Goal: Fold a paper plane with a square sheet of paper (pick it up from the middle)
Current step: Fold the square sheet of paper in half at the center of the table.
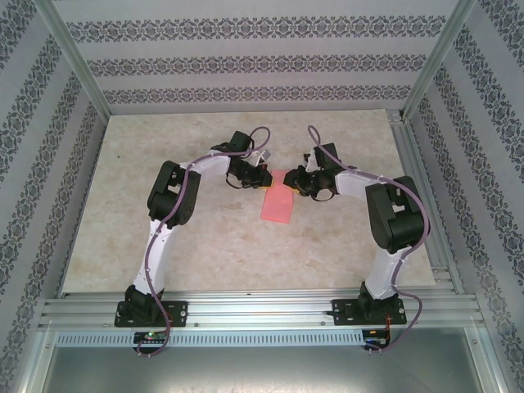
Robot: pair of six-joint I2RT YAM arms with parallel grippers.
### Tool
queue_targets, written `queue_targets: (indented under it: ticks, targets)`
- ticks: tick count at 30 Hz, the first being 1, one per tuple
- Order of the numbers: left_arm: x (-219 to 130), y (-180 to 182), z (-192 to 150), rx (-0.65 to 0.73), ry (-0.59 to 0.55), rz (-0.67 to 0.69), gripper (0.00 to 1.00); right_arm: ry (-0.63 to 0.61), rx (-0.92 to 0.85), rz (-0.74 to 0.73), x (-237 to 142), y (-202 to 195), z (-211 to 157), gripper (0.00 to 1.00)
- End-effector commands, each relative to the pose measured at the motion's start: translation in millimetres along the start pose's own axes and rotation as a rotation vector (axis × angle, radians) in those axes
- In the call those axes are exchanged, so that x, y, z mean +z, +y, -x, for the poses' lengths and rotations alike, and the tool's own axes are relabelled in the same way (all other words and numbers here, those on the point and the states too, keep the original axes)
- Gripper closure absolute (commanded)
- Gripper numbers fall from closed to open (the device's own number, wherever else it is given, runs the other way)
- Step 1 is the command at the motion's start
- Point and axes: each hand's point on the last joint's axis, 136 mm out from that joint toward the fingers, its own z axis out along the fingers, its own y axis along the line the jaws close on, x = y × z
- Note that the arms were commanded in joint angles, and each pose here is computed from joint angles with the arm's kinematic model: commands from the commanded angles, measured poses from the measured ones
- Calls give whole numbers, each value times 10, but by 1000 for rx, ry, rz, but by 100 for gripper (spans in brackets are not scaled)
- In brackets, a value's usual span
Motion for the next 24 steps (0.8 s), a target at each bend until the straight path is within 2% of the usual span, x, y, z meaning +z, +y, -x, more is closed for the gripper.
queue_targets:
  ticks: [1, 6, 15, 24]
  targets:
    - [17, 107, -132, -41, 51, 35, 93, 44, 3, -20, 142, -178, -82, 70]
    - [23, 123, -145, -46, 54, 37, 93, 60, 30, -47, 217, -352, -127, 71]
    - [13, 130, -161, -40, 58, 43, 93, -30, -74, 49, -159, 241, 197, 69]
    - [18, 116, -139, -43, 53, 37, 93, -16, -33, 7, 63, -15, 376, 71]
